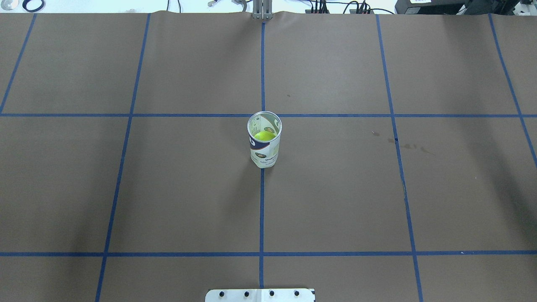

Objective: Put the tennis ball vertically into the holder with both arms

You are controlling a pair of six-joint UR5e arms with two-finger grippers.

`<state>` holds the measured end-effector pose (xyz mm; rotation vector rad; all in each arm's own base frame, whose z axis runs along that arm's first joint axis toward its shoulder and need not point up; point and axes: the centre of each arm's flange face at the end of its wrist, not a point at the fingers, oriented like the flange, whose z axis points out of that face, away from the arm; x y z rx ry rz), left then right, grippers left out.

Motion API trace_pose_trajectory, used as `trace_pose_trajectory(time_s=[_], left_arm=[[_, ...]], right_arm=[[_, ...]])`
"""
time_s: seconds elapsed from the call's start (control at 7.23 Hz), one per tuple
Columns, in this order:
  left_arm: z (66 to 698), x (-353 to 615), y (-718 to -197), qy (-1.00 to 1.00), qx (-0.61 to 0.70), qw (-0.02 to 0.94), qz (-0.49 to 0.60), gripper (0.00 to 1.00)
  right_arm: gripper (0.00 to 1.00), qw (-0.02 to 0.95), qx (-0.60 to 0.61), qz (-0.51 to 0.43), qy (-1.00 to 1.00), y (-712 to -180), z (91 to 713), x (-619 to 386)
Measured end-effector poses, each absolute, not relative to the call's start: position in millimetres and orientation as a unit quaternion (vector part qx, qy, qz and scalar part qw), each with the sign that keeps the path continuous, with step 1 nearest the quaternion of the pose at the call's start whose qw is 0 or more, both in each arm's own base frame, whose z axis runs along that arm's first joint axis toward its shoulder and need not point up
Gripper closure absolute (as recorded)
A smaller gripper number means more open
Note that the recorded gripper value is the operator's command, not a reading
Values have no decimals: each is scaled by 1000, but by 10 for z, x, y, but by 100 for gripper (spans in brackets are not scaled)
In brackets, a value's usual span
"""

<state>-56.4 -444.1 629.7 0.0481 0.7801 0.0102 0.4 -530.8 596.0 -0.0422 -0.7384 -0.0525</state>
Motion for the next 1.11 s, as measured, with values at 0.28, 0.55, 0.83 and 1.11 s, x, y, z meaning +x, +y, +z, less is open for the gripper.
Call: trace_pose_trajectory(time_s=[0.28,0.55,0.83,1.11], left_arm=[[6373,-559,-4401,382,16,924,2,0],[6345,-554,-4406,383,18,923,2,0],[6330,-549,-4413,385,18,923,2,0],[6339,-546,-4409,387,16,922,1,0]], right_arm=[[1,932,-22,-25,-362,-5260,5988,8],[1,931,-22,-25,-362,-5263,5980,7],[1,931,-22,-24,-362,-5263,5979,7],[1,931,-22,-24,-362,-5263,5979,7]])
